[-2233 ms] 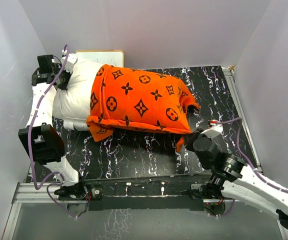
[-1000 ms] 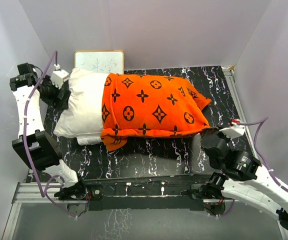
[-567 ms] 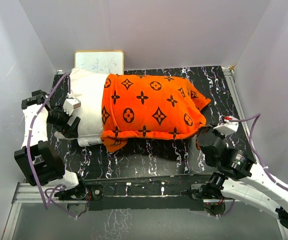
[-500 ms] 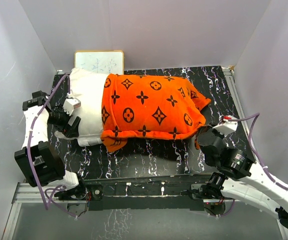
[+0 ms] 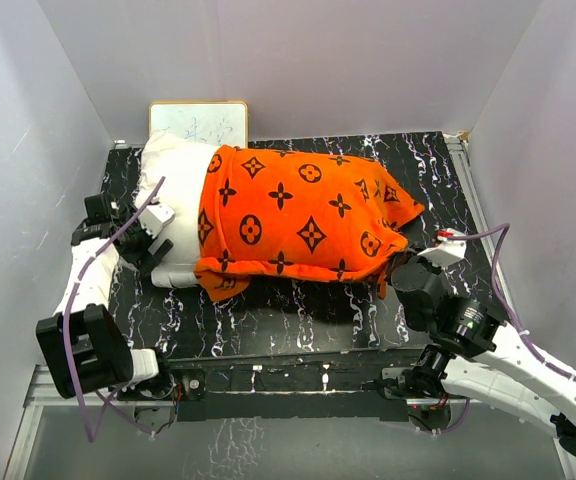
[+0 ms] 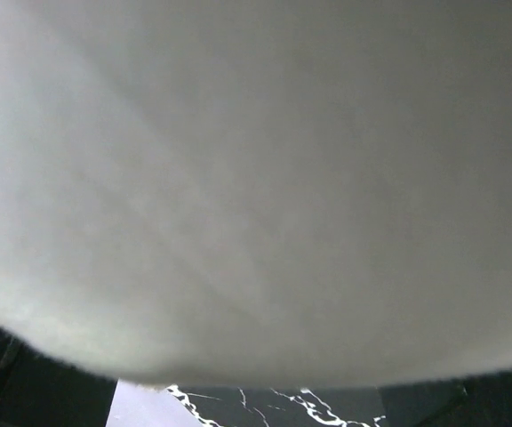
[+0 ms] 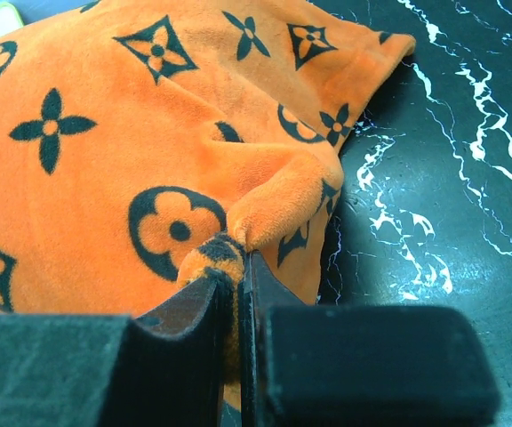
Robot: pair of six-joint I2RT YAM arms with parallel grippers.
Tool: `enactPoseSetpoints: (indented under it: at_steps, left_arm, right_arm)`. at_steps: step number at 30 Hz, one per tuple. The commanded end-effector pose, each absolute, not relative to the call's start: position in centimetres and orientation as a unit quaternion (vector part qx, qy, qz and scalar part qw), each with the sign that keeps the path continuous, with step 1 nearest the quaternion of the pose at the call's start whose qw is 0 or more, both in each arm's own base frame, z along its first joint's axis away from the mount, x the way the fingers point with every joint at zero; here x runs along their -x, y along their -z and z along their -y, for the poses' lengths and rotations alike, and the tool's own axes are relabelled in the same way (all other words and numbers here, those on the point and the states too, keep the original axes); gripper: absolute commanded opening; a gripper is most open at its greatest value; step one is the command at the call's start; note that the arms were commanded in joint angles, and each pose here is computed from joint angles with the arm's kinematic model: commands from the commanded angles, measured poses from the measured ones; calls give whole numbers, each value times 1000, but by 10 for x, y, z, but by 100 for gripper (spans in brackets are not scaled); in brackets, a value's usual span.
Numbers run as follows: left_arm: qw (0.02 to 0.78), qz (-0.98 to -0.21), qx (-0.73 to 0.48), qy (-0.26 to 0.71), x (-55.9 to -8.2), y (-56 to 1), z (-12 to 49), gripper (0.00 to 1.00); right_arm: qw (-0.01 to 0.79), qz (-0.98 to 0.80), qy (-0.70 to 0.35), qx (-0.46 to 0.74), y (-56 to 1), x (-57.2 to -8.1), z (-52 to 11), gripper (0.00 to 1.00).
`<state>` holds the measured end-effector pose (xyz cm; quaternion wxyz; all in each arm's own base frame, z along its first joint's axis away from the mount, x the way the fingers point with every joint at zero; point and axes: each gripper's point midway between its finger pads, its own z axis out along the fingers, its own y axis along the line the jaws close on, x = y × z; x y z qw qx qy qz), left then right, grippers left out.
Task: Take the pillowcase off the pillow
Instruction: Remove the pillow from the pillowcase.
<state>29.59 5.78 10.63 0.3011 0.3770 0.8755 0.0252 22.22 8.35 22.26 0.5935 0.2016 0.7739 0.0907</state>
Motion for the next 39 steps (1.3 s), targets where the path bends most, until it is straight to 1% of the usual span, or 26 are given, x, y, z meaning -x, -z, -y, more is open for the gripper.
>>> enactPoseSetpoints:
  at_steps: [1,2,3,4,5,6,7,8,9,12,19,26,33,36,39]
  left_arm:
    - [304,-870,-389,-9,-313,-110,-56,97]
    - [305,-869,-390,3,-313,-109,-52,94]
    - [308,-867,-392,12,-312,-108,-49,84]
    - [308,-865,-396,16,-312,-108,-46,70]
    - [308,-863,-401,19,-311,-108,-44,53]
    - [308,-861,-404,19,-312,-110,-44,32]
    - [306,-862,-403,15,-315,-111,-46,16]
    - [301,-867,-398,14,-318,-111,-49,5]
    - [296,-871,-392,9,-321,-114,-52,0]
    - [286,-877,-385,-19,-330,-121,-67,0]
    - [326,-872,-346,-119,-359,-152,-122,0]
    - [326,-878,-285,-205,-373,-155,-183,0]
    - [314,-880,-256,-248,-378,-147,-219,0]
    - [316,-885,-244,-242,-381,-147,-225,0]
    - [322,-883,-243,-241,-383,-149,-224,0]
  right_arm:
    - [612,-752,-110,-217,-241,-230,-87,8]
    - [613,-752,-110,-216,-241,-230,-87,8]
    - [614,-751,-109,-216,-243,-230,-87,8]
    - [615,-751,-108,-215,-244,-229,-86,8]
    - [617,-749,-107,-217,-246,-229,-85,8]
    - [620,-747,-106,-217,-248,-229,-83,8]
    - [622,-745,-104,-219,-249,-229,-81,8]
    - [624,-743,-102,-220,-250,-228,-79,8]
    - [626,-741,-100,-220,-251,-228,-78,8]
    - [633,-735,-94,-226,-255,-227,-72,8]
    - [656,-706,-69,-257,-277,-217,-40,8]
    - [650,-711,-47,-266,-270,-212,-29,8]
    - [661,-691,-43,-287,-282,-206,-14,8]
    - [664,-690,-41,-285,-285,-205,-11,8]
    - [652,-697,-45,-296,-276,-202,-11,8]
